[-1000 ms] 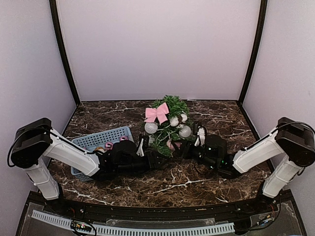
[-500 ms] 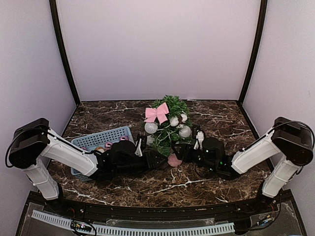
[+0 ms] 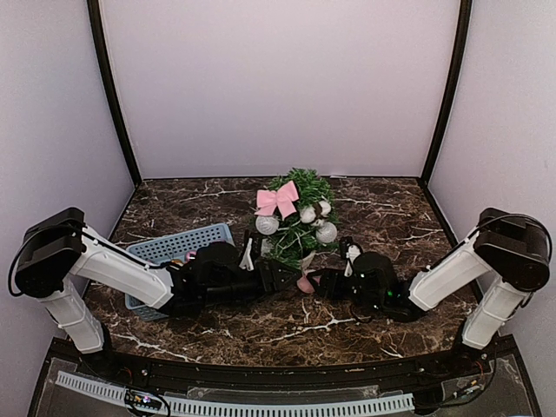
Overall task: Decorate the small christmas tree
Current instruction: Pick up the ornament ball from the center of the board, then turn around the Christmas tree at the center of the board.
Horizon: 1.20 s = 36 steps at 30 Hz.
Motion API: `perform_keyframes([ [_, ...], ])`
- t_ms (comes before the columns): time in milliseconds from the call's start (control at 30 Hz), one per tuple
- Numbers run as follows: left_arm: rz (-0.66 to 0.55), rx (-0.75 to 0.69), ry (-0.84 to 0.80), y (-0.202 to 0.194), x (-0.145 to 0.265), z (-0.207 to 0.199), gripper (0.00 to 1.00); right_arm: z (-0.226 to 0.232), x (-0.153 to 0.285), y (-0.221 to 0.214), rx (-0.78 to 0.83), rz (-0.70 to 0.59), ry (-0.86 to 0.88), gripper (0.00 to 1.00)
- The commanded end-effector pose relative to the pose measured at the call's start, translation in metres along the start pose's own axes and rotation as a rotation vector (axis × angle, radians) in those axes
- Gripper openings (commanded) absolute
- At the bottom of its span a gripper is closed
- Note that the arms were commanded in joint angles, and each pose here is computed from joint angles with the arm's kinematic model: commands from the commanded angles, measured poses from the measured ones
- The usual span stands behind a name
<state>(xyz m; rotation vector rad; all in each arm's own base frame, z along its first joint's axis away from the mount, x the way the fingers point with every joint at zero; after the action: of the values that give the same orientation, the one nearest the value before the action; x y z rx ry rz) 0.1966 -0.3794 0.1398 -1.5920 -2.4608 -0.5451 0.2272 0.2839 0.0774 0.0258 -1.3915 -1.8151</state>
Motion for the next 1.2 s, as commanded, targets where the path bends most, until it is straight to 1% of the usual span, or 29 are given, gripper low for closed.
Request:
perform_keyframes([
  [0,-0.012,-0.017,-0.042,0.007,-0.003,-0.013,0.66,0.007,-0.012,-0.001,-0.006,0.015,0.021,0.73],
  [67,-0.012,-0.009,-0.033,0.009,-0.004,-0.01,0.63,0.006,-0.016,-0.003,-0.002,0.018,0.017,0.72],
  [167,-0.009,-0.001,-0.027,0.01,-0.006,-0.007,0.52,0.006,-0.022,-0.004,0.004,0.021,0.01,0.67],
  [233,-0.004,0.003,-0.017,0.009,-0.007,-0.005,0.48,0.006,-0.025,-0.006,0.007,0.029,0.009,0.63],
  [333,0.005,0.006,0.002,0.008,-0.009,0.0,0.45,0.006,-0.03,-0.009,0.006,0.041,0.009,0.58],
  [400,0.007,0.009,0.008,0.007,-0.01,0.002,0.42,0.006,-0.031,-0.011,0.005,0.047,0.012,0.52],
  [433,0.008,0.012,0.012,0.006,-0.01,0.003,0.38,0.007,-0.032,-0.011,0.004,0.048,0.014,0.46],
  [467,0.009,0.013,0.014,0.006,-0.009,0.005,0.32,0.007,-0.032,-0.011,0.004,0.048,0.015,0.37],
  [500,0.005,0.017,0.016,0.006,-0.008,0.006,0.29,0.007,-0.031,-0.01,0.001,0.044,0.017,0.26],
  [533,0.001,0.018,0.022,0.006,-0.007,0.008,0.23,0.007,-0.03,-0.009,-0.002,0.039,0.015,0.15],
  [600,-0.007,0.02,0.035,0.007,-0.004,0.012,0.18,0.006,-0.026,-0.005,-0.013,0.024,0.012,0.02],
  [633,-0.012,0.02,0.035,0.008,-0.002,0.01,0.16,0.005,-0.022,-0.003,-0.017,0.018,0.009,0.0],
  [667,-0.017,0.014,0.056,0.008,0.0,0.015,0.12,0.004,-0.019,-0.001,-0.022,0.01,0.004,0.0],
  [733,-0.017,0.005,0.078,0.008,0.005,0.017,0.08,0.001,-0.01,0.003,-0.035,-0.009,-0.01,0.0],
  [867,-0.067,-0.015,0.115,0.017,0.017,0.02,0.0,-0.007,0.013,0.01,-0.042,-0.039,-0.043,0.0],
  [1067,-0.06,-0.032,0.113,0.023,0.027,0.019,0.0,-0.016,0.046,0.026,-0.017,-0.082,-0.098,0.0],
  [1167,-0.055,-0.04,0.113,0.024,0.028,0.018,0.0,-0.006,0.065,0.043,0.03,-0.122,-0.054,0.0],
])
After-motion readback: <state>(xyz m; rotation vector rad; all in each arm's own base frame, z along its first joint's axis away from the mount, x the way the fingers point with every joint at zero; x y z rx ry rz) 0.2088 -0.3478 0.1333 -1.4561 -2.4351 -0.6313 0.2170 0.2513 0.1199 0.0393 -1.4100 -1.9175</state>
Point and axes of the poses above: each gripper's point midway between its finger pads, its own x axis back along the fingers, its own z axis along the line the jaws close on, y = z × x, the point moved 4 cm from there along x, back along the fingers, and after that the axes turned 12 degrees about x, right-handed, at the moved point
